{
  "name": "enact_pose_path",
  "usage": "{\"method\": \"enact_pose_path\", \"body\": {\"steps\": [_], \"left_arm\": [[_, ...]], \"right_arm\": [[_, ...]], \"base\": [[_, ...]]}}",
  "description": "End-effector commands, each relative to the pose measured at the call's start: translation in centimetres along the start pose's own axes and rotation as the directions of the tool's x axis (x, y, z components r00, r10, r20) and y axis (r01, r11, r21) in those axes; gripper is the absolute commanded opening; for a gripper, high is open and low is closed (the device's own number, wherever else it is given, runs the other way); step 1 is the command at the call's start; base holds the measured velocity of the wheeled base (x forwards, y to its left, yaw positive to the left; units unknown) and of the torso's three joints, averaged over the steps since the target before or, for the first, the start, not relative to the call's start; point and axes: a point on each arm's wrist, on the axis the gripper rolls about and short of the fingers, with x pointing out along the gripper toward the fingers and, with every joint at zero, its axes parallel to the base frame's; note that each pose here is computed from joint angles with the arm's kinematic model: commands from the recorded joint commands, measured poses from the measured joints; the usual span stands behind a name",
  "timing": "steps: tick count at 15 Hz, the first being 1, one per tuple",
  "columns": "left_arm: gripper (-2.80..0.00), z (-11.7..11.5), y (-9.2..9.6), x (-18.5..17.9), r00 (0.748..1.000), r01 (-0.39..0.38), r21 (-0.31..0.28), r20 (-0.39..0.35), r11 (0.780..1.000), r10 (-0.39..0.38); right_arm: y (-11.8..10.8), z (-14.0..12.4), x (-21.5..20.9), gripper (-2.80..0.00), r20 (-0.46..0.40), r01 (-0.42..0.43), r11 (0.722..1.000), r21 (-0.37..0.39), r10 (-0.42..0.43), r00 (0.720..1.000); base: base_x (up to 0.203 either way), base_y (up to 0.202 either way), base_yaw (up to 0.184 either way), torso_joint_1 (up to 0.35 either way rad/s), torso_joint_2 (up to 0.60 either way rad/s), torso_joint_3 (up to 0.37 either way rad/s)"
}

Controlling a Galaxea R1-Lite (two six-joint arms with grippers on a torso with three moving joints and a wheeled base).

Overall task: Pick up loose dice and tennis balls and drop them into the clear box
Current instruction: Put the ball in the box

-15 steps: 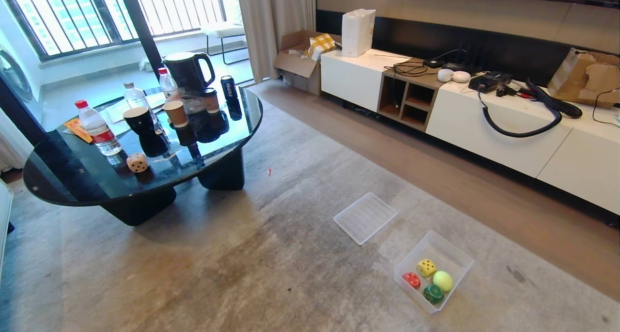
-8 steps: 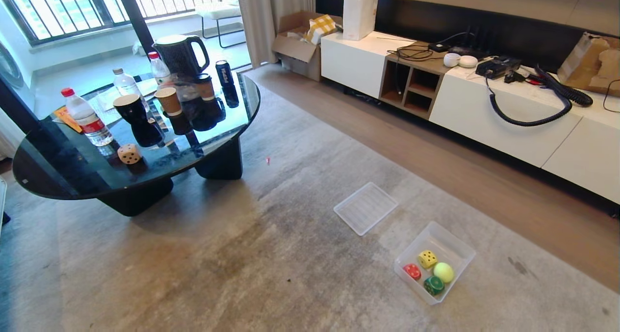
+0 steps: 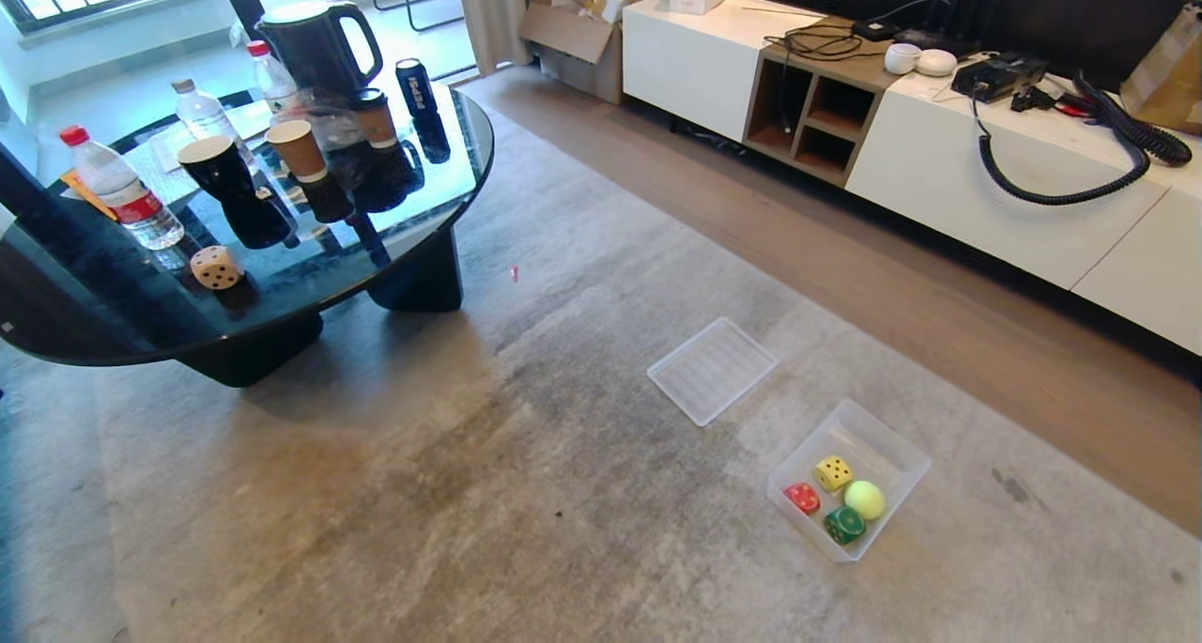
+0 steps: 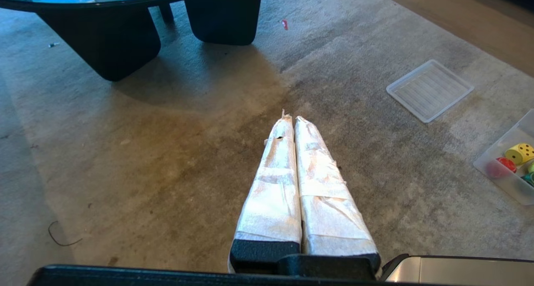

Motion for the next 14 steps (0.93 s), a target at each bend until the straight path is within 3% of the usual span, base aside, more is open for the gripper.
{"method": "enact_pose_path", "body": {"steps": [1,14], "left_arm": [[-2.8,0.0,0.0,0.0,1.0,-0.001,-0.004,0.0,1.0,0.001],[-2.8,-0.02,0.01,0.0,1.0,-0.002,-0.005,-0.002,1.0,0.002]], "right_arm": [[0.0,-0.03,0.02,-2.8,-0.003,0.0,1.0,0.0,0.0,1.0],[0.0,0.0,0.01,-2.8,-0.002,0.0,1.0,0.0,0.0,1.0]], "base": [[0.0,0.0,0.0,0.011,0.0,-0.197],[0.0,0.0,0.0,0.002,0.0,-0.197]]}}
